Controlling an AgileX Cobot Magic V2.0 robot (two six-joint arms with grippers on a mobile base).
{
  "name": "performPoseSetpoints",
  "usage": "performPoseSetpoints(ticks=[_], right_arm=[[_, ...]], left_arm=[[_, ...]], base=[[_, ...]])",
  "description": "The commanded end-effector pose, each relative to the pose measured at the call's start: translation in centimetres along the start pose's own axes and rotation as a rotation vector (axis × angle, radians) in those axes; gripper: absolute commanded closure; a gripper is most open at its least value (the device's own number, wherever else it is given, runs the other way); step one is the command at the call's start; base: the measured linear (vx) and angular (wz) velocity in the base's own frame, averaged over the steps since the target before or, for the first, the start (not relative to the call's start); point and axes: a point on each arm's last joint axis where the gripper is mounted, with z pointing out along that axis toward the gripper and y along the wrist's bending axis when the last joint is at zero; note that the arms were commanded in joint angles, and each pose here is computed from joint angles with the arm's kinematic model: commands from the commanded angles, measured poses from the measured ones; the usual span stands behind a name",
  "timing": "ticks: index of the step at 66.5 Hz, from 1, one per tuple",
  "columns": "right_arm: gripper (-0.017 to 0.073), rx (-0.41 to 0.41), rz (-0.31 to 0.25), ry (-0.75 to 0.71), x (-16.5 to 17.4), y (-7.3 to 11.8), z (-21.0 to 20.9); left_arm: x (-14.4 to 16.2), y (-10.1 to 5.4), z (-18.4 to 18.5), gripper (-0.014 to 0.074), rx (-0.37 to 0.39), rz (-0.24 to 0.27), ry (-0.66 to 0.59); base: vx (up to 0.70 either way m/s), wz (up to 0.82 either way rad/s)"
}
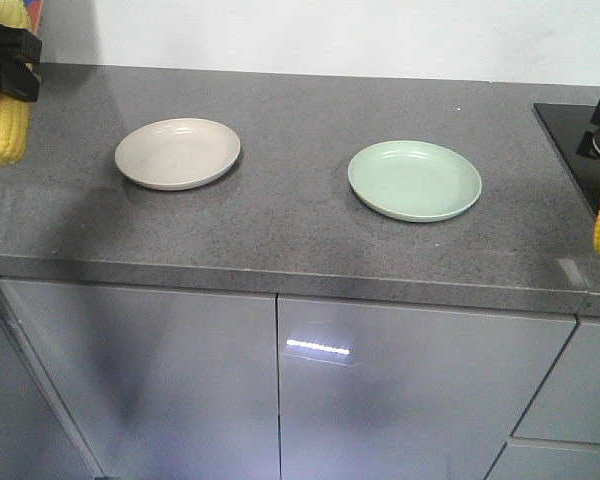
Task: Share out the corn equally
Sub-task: 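Drive the base to the other counter with the two empty plates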
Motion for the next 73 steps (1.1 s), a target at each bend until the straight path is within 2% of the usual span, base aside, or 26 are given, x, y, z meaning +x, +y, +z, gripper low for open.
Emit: performPoseSetpoints(ticks=[1,73], right_arm=[[0.0426,0.025,-0.011,-0.107,-1.06,0.15,-1.51],[0.0426,0.025,-0.011,-0.107,-1.06,0.15,-1.51]], left_arm=[[-0.78,-0.45,-2.53,0.0556,0.012,0.001,-0.122],[-0.78,-0.45,-2.53,0.0556,0.012,0.001,-0.122]], base=[[0.08,-0.15],[0.08,-0.09]])
